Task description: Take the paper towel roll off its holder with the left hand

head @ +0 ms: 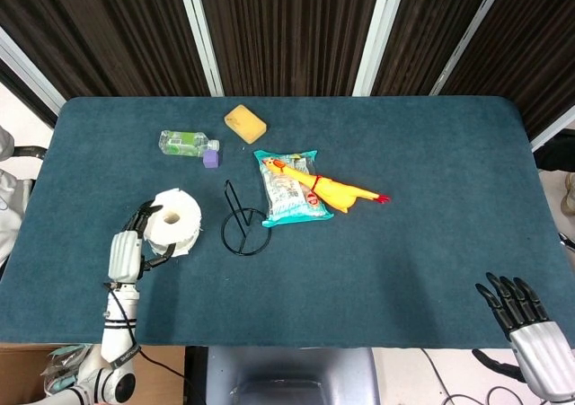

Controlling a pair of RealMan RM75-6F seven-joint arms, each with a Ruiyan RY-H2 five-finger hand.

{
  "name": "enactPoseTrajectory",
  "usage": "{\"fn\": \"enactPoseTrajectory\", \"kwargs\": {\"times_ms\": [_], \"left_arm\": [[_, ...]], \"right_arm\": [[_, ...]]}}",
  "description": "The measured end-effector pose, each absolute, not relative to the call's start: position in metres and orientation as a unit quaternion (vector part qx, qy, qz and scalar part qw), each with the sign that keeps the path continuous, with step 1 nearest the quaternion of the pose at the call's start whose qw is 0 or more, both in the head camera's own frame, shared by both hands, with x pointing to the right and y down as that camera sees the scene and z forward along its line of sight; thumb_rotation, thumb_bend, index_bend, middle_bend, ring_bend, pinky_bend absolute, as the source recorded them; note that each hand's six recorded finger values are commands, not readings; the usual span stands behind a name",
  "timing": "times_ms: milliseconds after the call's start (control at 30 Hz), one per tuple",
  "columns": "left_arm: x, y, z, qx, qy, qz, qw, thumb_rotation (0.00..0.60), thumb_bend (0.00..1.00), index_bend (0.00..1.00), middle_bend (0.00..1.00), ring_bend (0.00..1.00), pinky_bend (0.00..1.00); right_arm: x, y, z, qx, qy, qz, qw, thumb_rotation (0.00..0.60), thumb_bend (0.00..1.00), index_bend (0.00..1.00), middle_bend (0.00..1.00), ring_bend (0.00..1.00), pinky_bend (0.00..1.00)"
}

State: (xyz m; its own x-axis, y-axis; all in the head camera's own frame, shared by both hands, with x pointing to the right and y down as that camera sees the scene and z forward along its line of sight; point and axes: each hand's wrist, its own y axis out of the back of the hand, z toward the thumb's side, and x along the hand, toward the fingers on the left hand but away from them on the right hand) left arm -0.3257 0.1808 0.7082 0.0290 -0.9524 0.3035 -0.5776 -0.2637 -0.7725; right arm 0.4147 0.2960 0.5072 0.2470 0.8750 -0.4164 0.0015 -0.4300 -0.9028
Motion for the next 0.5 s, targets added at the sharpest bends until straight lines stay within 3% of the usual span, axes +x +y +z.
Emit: {"fn": "enactPoseTrajectory", "kwargs": {"times_ms": [133, 200, 500], "left_arm": [[-0.318, 0.185, 0.721, -0.694, 0.534, -0.434, 0.215, 0.600, 0.46, 0.06, 0.10, 0.05, 0.01], [-0.316, 0.186, 0.720, -0.697, 0.530, -0.436, 0.208, 0.600, 0.41, 0.00, 0.01, 0.00, 0.00], [-0.325, 0.184, 0.700, -0.701, 0.523, -0.437, 0.209, 0.600, 0.35, 0.00, 0.00, 0.00, 0.00]], "right_arm": [[0.415, 0.296, 0.507, -0.669, -0.328, 0.518, 0.421, 0.600, 0.03, 0.00, 0.00, 0.00, 0.00], [0.415, 0.296, 0.506, -0.668, -0.329, 0.518, 0.421, 0.600, 0.03, 0.00, 0.00, 0.00, 0.00], [0.414, 0.297, 0.508, -0.668, -0.325, 0.519, 0.423, 0.600, 0.03, 0.00, 0.00, 0.00, 0.00]]}}
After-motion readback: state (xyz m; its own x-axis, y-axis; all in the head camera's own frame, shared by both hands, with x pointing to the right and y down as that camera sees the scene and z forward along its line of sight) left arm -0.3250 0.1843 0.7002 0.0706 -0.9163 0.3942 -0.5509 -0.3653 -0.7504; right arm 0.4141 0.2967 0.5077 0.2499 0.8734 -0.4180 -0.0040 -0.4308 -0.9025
